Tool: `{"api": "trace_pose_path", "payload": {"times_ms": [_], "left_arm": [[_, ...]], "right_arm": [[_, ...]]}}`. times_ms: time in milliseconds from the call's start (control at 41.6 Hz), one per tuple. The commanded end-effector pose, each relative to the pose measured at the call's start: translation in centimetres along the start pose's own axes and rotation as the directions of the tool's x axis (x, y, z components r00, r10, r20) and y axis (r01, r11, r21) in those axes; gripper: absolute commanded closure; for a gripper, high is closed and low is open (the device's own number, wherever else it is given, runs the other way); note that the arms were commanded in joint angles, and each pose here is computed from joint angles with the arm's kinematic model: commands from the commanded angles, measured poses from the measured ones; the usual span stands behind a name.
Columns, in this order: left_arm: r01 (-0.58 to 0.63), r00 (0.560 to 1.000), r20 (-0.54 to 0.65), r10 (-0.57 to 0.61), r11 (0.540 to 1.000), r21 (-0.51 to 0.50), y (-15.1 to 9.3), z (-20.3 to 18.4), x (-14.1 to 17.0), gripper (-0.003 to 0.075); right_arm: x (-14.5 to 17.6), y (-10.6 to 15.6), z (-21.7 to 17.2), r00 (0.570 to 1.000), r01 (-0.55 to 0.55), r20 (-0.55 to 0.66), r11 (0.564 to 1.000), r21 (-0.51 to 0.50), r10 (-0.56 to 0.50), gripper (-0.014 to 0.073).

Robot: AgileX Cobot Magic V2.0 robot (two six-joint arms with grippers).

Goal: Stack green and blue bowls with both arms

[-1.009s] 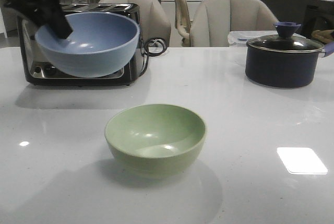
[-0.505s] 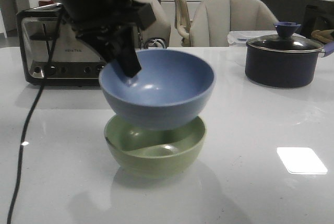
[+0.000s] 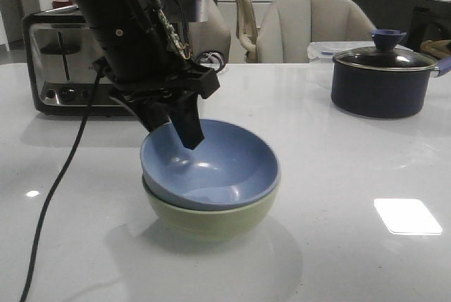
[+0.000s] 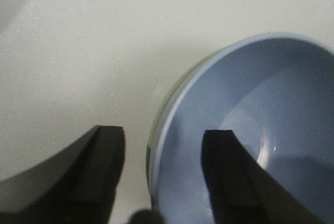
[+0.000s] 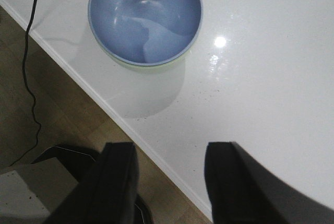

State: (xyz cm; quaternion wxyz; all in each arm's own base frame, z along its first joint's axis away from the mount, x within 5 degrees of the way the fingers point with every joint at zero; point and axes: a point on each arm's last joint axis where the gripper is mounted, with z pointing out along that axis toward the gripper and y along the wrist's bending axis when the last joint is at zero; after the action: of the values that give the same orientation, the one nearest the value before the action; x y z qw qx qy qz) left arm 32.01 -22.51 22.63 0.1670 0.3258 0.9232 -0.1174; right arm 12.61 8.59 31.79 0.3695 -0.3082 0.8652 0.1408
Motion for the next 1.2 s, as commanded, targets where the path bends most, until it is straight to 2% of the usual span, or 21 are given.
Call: {"api": "trace_pose_path", "payload": {"times_ms": [0,288,457,601,745,913,1033,1178], "left_arm": [[-0.019,0.988,0.155,0.02,1.0,-0.007,-0.9,-4.5,-1.3,0.0173],[-0.064,0.947,0.312,0.071,0.997,-0.032,-2.5,-14.5,0.5,0.0175],[-0.081,0.899,0.428,0.094,0.996,-0.048,-3.6,-20.3,4.0,0.0175],[-0.088,0.864,0.492,0.107,0.994,-0.062,-4.2,-23.2,7.9,0.0175],[-0.093,0.826,0.549,0.129,0.991,-0.093,-4.6,-24.9,12.4,0.0175],[-0.091,0.791,0.593,0.152,0.987,-0.131,-4.6,-25.0,17.3,0.0175],[-0.076,0.757,0.637,0.142,0.989,-0.13,-4.8,-24.8,20.2,0.0175],[-0.071,0.745,0.652,0.141,0.989,-0.133,-4.7,-23.7,22.3,0.0175]], "right_arm": [[-1.2,-0.1,-0.8,0.995,-0.002,0.097,1.0,0.012,0.001,0.0172],[-1.2,-0.1,-0.8,0.995,-0.002,0.097,1.0,0.012,0.001,0.0172],[-1.2,-0.1,-0.8,0.995,-0.002,0.097,1.0,0.012,0.001,0.0172],[-1.2,-0.1,-0.8,0.995,-0.002,0.097,1.0,0.012,0.001,0.0172],[-1.2,-0.1,-0.8,0.995,-0.002,0.097,1.0,0.012,0.001,0.0172],[-1.2,-0.1,-0.8,0.995,-0.002,0.097,1.0,0.012,0.001,0.0172],[-1.2,-0.1,-0.8,0.995,-0.002,0.096,1.0,0.012,0.001,0.0172],[-1.2,-0.1,-0.8,0.996,-0.002,0.094,1.0,0.011,0.001,0.0172]]}}
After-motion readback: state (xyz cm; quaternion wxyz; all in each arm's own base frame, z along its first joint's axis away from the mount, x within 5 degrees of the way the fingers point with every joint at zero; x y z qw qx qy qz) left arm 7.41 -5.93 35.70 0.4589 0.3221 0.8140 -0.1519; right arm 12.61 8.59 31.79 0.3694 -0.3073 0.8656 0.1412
